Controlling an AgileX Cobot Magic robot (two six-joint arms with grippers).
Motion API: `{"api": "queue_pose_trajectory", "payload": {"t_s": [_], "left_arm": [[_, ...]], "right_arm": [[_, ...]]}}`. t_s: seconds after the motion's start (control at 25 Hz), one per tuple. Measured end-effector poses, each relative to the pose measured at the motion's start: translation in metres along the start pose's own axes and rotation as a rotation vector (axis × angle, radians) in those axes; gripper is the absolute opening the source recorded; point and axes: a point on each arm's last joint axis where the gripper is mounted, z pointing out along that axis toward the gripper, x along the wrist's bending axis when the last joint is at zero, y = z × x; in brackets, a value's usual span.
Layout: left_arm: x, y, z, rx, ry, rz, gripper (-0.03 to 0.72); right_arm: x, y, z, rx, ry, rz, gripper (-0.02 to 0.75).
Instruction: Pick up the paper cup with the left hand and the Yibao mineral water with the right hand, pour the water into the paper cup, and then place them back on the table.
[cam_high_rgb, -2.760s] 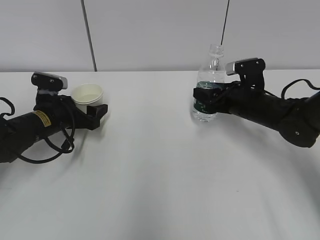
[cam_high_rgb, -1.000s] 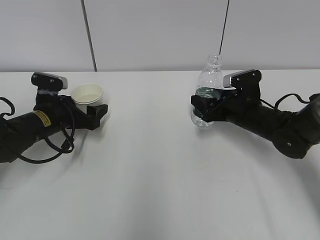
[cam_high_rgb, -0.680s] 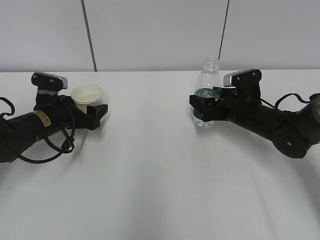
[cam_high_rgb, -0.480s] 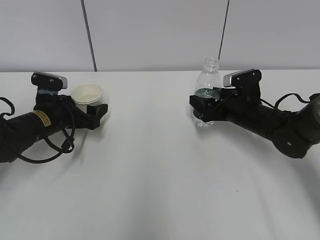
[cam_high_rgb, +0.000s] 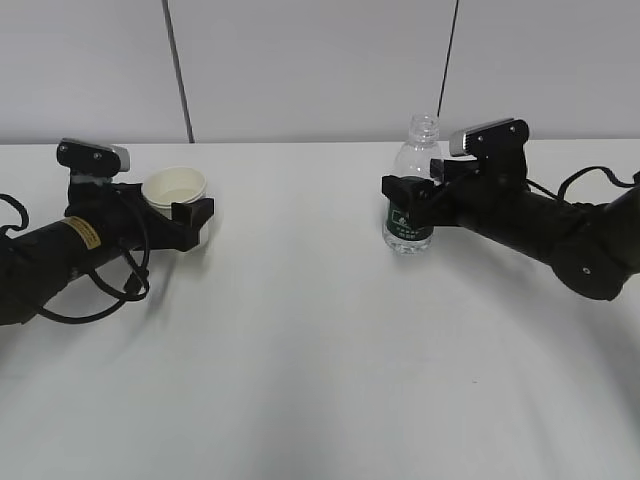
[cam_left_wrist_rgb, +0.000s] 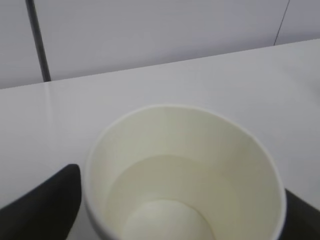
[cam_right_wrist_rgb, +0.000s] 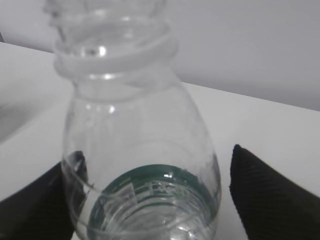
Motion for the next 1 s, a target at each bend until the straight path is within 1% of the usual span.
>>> {"api": "queue_pose_trajectory", "payload": {"t_s": [0.32,0.48,0.72,1.0], "left_arm": [[0.000,0.001,0.000,-0.008,0.003,-0.002,0.591],[0.000,0.009,-0.002,-0.021,0.004,0.005,0.591],[0.000,0.009,-0.002,-0.026,0.003,0.005,0.591],[0.000,0.013,-0.002,-0.030,0.005,0.009,0.591]], "right_arm": [[0.002,0.019,-0.004,-0.032,0.013,0.010,0.661],[0.002,0.021,-0.004,-0.035,0.015,0.020,0.660],[0.002,0.024,-0.005,-0.038,0.014,0.023,0.660],[0.003,0.039,-0.009,-0.072,0.014,0.010,0.658]]}}
